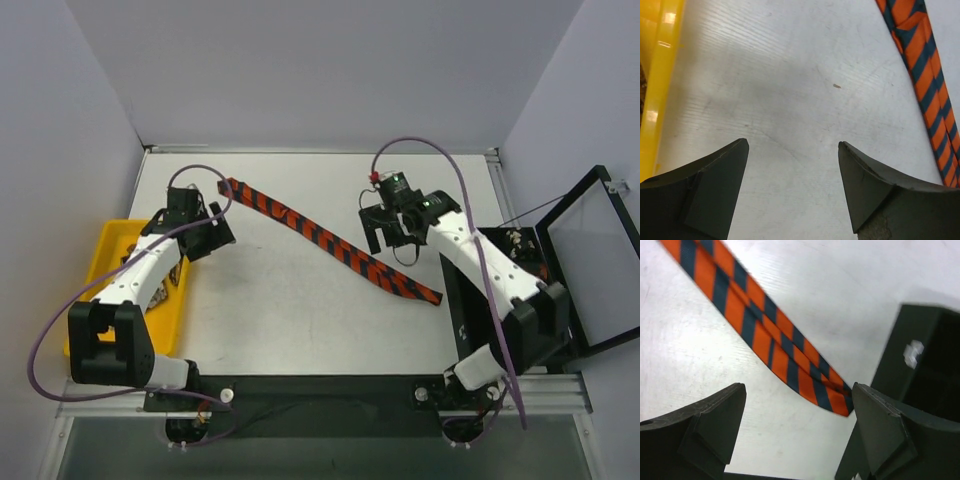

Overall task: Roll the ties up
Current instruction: Flatten the tie

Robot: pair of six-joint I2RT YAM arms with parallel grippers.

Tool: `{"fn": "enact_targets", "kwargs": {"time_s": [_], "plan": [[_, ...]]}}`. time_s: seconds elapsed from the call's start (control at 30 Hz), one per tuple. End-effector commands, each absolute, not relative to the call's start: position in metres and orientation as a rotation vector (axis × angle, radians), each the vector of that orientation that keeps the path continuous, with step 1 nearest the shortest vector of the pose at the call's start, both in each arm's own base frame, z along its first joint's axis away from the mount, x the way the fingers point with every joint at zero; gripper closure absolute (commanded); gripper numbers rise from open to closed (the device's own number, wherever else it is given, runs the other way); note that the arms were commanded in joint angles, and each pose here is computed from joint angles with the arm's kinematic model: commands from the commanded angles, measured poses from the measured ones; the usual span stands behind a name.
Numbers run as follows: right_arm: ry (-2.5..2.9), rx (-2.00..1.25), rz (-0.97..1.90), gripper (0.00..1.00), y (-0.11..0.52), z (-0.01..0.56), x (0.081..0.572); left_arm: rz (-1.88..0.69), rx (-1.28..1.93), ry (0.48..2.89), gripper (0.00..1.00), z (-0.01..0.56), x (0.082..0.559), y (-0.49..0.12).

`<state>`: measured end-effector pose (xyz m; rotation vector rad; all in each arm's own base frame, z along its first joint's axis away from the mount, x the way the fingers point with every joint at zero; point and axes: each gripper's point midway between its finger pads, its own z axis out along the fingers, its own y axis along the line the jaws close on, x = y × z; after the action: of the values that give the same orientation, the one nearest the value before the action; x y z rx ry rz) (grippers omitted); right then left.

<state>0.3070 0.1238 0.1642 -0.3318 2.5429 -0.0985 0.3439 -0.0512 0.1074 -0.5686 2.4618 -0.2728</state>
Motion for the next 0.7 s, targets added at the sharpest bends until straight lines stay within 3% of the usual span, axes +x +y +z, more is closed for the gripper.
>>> {"fn": "enact_targets", "kwargs": {"time_s": [0.0, 0.17, 0.37, 0.67], "plan": [[2.623, -0.763, -0.031, 0.10, 0.149, 0.127, 0.313, -0.397, -0.463, 2.431, 0.16, 0.131, 0.339, -0.072], [2.656, -0.985, 0.179, 0.00, 0.191, 0.091, 0.334, -0.422, -0.384, 2.433, 0.16, 0.146, 0.325, -0.081], [2.684, -1.075, 0.299, 0.00, 0.217, 0.064, 0.350, -0.435, -0.351, 2.425, 0.16, 0.153, 0.311, -0.085], [2.760, -1.130, 0.183, 0.00, 0.214, 0.021, 0.360, -0.428, -0.333, 2.436, 0.16, 0.149, 0.299, -0.086]]}}
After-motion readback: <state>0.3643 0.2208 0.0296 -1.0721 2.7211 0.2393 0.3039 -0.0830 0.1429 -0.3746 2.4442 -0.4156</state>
